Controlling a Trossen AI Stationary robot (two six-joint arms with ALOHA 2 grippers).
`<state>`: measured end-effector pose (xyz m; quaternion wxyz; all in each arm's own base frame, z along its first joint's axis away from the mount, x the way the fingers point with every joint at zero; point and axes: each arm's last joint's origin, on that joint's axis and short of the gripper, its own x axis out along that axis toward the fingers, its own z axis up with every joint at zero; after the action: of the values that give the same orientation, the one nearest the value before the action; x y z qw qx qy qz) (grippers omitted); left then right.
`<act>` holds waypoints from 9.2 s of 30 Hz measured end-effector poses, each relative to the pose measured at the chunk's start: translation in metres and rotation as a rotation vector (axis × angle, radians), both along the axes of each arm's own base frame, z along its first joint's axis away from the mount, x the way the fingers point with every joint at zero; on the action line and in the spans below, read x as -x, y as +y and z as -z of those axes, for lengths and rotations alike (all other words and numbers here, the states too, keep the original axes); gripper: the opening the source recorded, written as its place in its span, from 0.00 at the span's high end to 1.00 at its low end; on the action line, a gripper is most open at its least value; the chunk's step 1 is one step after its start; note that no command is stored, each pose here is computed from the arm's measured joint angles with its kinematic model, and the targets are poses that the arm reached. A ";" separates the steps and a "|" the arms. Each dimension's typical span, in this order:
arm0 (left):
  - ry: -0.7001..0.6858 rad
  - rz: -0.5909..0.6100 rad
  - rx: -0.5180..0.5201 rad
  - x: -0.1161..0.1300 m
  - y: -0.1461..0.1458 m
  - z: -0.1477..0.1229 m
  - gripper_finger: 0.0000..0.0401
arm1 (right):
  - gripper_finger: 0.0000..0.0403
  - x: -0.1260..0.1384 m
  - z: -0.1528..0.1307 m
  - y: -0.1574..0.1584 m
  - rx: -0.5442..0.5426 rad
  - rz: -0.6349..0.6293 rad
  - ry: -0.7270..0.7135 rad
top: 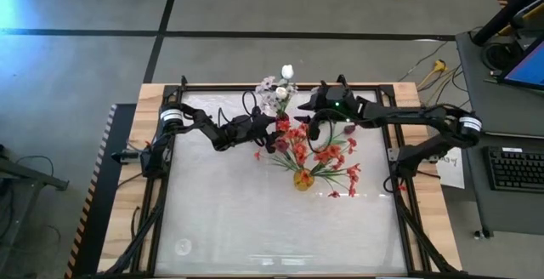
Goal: Sort flowers into vase by color
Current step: Put the red flower into the yellow vase
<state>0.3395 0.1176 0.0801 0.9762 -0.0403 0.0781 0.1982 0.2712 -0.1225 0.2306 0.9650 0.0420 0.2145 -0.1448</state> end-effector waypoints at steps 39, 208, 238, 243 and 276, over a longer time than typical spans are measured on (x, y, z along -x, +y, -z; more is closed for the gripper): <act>0.012 0.007 0.092 0.053 -0.018 -0.013 0.24 | 0.56 0.072 0.017 0.000 -0.643 0.551 0.495; 0.231 0.255 -0.155 0.046 -0.175 -0.345 1.00 | 0.53 -0.027 -0.255 0.190 1.862 -0.350 0.513; -0.488 0.411 -0.044 0.116 -0.169 -0.268 1.00 | 0.50 0.013 -0.311 0.227 1.252 0.119 -0.193; -0.533 0.402 -0.090 0.124 -0.167 -0.273 1.00 | 0.50 0.030 -0.301 0.223 0.955 0.035 -0.213; -0.469 0.346 -0.153 0.072 -0.179 -0.250 1.00 | 0.50 -0.035 -0.216 0.238 0.351 -0.219 -0.082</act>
<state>0.2671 -0.0611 0.3298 0.9871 0.0026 -0.1590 0.0197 0.3058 0.1152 0.4464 0.9754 -0.1445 0.1499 -0.0722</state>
